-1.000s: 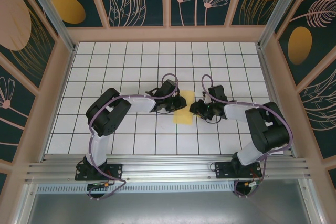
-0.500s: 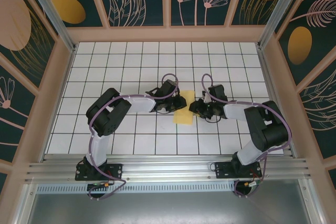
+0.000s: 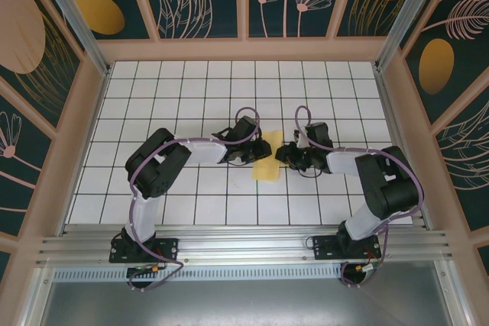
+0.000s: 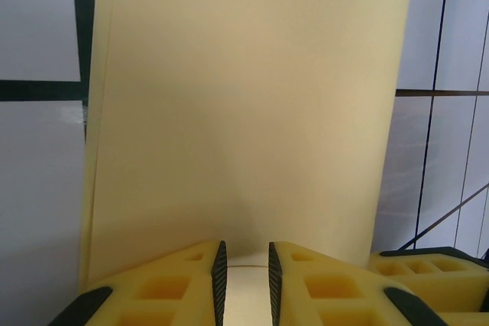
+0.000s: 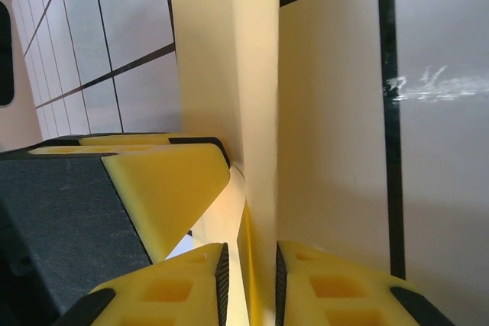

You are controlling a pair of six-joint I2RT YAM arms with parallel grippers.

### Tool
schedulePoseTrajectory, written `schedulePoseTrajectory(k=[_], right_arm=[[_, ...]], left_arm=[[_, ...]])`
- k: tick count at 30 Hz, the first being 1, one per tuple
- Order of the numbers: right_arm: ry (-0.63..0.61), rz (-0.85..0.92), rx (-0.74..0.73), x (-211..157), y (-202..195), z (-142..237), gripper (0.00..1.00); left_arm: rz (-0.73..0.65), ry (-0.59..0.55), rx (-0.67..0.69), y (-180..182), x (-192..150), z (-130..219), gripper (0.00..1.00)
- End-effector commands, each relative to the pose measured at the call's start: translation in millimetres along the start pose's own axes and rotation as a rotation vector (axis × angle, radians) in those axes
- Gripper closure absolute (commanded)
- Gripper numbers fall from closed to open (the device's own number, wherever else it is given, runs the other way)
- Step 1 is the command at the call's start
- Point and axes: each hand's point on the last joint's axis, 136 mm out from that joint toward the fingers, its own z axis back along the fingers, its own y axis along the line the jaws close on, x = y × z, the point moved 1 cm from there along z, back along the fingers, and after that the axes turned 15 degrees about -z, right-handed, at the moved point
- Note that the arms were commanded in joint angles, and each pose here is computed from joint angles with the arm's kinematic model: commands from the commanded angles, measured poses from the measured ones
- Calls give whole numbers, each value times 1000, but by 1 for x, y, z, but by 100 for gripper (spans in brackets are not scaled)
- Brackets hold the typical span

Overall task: Fold a paper plane with a square sheet of paper (pick it up from the middle)
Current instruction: Turn over the paper at the center of the table.

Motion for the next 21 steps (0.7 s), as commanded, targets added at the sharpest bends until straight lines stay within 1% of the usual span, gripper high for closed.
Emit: schedulePoseTrajectory(k=[1,4,6,9,11,16,19,21], right_arm=[[20,10,29,-1,-1,-3,76],[29,15,20,-1,-3,-5,77],[32,19,19,-2,-4,-5,79],[35,22,23,-4,-4,-5,84],[28,27,26,-3,-1,-3,88],[3,54,24,0,10,7,95],[-39,87,-19,5,20,18,95],[-86,119,-60,11,29,29,96]], left_arm=[[12,-15,22,2,6,4,74],[16,-27,17,0,8,8,74],[13,-37,14,-3,11,11,73],[15,-59,17,-6,15,17,74],[23,-100,16,-8,21,26,73],[31,-210,35,-9,35,59,72],[44,-309,66,-3,43,88,71],[59,-369,92,6,43,109,67]])
